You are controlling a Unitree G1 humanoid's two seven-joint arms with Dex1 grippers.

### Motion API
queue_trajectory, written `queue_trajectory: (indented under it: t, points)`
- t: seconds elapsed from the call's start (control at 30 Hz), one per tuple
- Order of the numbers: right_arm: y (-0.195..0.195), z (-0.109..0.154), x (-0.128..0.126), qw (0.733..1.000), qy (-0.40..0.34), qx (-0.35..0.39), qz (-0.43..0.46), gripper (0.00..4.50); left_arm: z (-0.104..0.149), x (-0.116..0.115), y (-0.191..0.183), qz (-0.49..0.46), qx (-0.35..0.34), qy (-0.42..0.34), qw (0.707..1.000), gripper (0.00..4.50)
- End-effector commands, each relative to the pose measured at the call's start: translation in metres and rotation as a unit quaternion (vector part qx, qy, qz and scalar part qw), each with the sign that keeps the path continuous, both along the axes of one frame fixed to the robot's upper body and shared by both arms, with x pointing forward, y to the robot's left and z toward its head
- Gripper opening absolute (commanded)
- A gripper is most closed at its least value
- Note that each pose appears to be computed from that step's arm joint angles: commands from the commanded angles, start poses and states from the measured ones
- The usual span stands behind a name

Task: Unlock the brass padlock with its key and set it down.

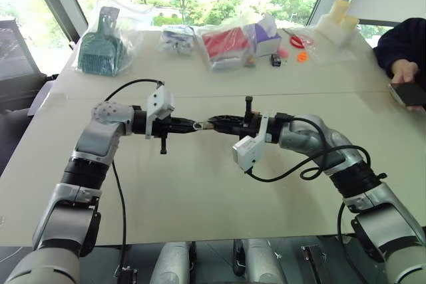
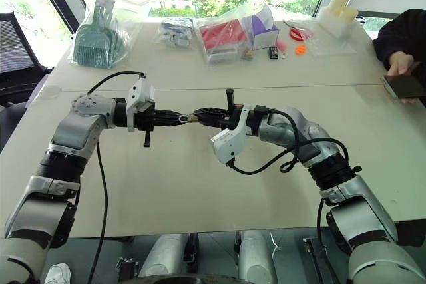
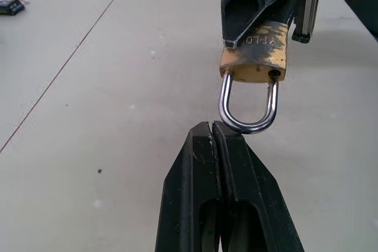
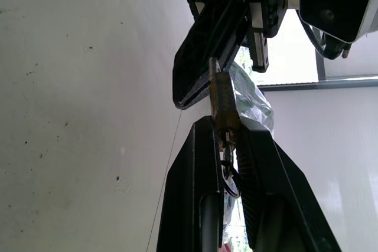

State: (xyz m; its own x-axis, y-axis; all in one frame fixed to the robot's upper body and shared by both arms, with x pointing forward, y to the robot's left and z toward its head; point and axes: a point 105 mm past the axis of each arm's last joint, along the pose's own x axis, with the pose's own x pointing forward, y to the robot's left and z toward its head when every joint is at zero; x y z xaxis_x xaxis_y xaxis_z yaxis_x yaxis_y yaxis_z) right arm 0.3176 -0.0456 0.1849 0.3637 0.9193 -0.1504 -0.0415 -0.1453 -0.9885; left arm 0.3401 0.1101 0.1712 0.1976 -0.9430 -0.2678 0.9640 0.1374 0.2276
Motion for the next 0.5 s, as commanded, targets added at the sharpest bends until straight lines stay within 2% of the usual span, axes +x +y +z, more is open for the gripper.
queue_trajectory:
  t: [0.03,0.23,0.37,0.5]
  points:
    - [0.002,0.016,-0.004,1.000,-0.018,0.020,0.010,0.00,0.009,-0.008,0.004,-0.023,0.005,-0.008,1.000,0.02]
    - [0.001,0.016,-0.004,1.000,-0.017,0.020,0.009,0.00,0.001,-0.018,0.015,-0.042,0.043,0.004,0.998,0.02]
    - [0.002,0.016,-0.003,1.000,-0.017,0.021,0.010,0.00,0.008,-0.024,0.013,-0.057,0.024,0.019,0.998,0.02]
    - [0.003,0.017,-0.003,1.000,-0.018,0.021,0.011,0.00,0.029,-0.025,0.008,-0.056,-0.032,0.041,0.997,0.02]
